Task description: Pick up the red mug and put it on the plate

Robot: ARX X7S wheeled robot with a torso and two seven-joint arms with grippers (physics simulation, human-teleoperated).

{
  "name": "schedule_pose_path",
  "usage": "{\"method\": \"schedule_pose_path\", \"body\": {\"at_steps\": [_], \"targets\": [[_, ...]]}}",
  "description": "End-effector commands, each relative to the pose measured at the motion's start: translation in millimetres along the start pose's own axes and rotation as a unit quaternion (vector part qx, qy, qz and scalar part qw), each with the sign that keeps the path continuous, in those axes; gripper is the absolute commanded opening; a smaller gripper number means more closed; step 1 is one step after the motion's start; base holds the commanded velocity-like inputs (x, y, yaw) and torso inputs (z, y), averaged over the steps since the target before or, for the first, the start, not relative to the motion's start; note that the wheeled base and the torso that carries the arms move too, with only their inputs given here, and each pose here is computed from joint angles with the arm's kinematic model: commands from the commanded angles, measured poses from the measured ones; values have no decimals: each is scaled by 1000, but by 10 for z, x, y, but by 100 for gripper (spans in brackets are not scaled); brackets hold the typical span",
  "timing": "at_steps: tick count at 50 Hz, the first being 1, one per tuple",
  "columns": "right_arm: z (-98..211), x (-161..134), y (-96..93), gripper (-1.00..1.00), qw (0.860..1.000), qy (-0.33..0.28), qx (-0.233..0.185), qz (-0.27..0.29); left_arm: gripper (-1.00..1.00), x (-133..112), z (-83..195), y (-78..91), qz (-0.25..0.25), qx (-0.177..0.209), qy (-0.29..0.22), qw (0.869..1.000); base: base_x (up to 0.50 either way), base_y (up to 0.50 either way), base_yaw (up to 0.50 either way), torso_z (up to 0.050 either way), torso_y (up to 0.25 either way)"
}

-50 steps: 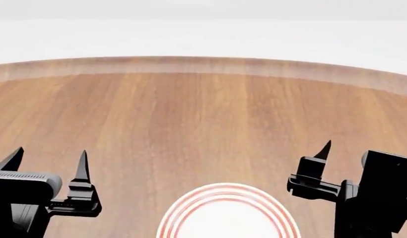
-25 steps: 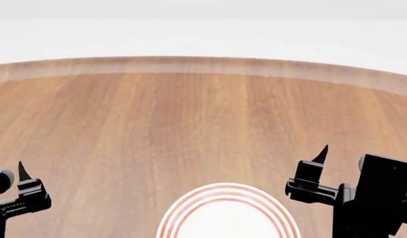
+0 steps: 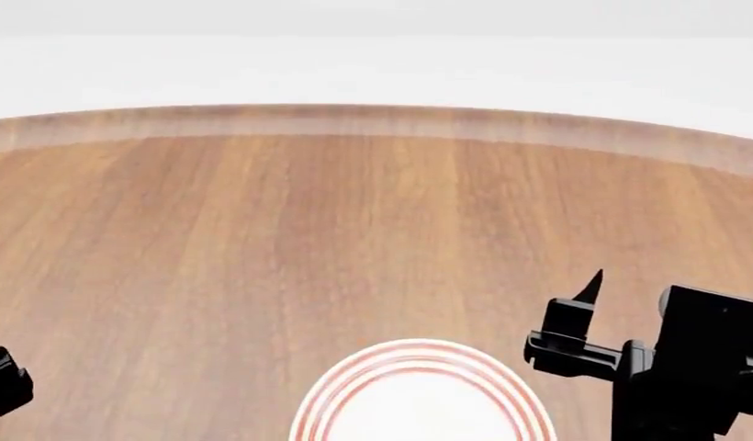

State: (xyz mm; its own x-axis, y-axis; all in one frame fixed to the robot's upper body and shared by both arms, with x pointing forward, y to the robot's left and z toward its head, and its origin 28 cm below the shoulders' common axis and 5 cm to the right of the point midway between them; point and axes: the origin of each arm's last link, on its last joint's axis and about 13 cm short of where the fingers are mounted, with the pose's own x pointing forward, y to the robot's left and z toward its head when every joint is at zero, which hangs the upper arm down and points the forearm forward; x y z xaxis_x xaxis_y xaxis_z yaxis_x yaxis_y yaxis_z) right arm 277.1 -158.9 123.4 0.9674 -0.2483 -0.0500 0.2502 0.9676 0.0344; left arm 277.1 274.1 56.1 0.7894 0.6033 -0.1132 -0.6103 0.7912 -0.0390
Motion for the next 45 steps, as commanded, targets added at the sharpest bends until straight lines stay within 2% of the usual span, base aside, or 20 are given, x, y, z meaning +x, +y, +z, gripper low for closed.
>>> {"method": "schedule_pose_path", "body": {"at_steps": [1, 7, 15, 22, 34, 45], "targets": [[-14, 10, 11, 100, 1000, 3, -1, 1, 100, 27, -47, 12, 10, -11, 32, 999, 0, 0, 0, 0, 0], [-18, 10, 15, 100, 1000, 5, -1, 2, 100, 35, -94, -3, -2, -12, 88, 996, 0, 0, 0, 0, 0], [-33, 7, 17, 100, 1000, 7, -1, 2, 100, 64, -146, -24, 10, -19, 165, 986, 0, 0, 0, 0, 0], [-45, 15, 19, 100, 1000, 9, -1, 3, 100, 70, -185, -33, 5, -2, 173, 985, 0, 0, 0, 0, 0], [-55, 23, 20, 100, 1000, 10, 0, 3, 100, 87, -180, -54, -3, 4, 176, 984, 0, 0, 0, 0, 0], [-91, 24, 29, 100, 1000, 14, -1, 5, 100, 227, -215, -110, -7, 13, 184, 983, 0, 0, 0, 0, 0]]}}
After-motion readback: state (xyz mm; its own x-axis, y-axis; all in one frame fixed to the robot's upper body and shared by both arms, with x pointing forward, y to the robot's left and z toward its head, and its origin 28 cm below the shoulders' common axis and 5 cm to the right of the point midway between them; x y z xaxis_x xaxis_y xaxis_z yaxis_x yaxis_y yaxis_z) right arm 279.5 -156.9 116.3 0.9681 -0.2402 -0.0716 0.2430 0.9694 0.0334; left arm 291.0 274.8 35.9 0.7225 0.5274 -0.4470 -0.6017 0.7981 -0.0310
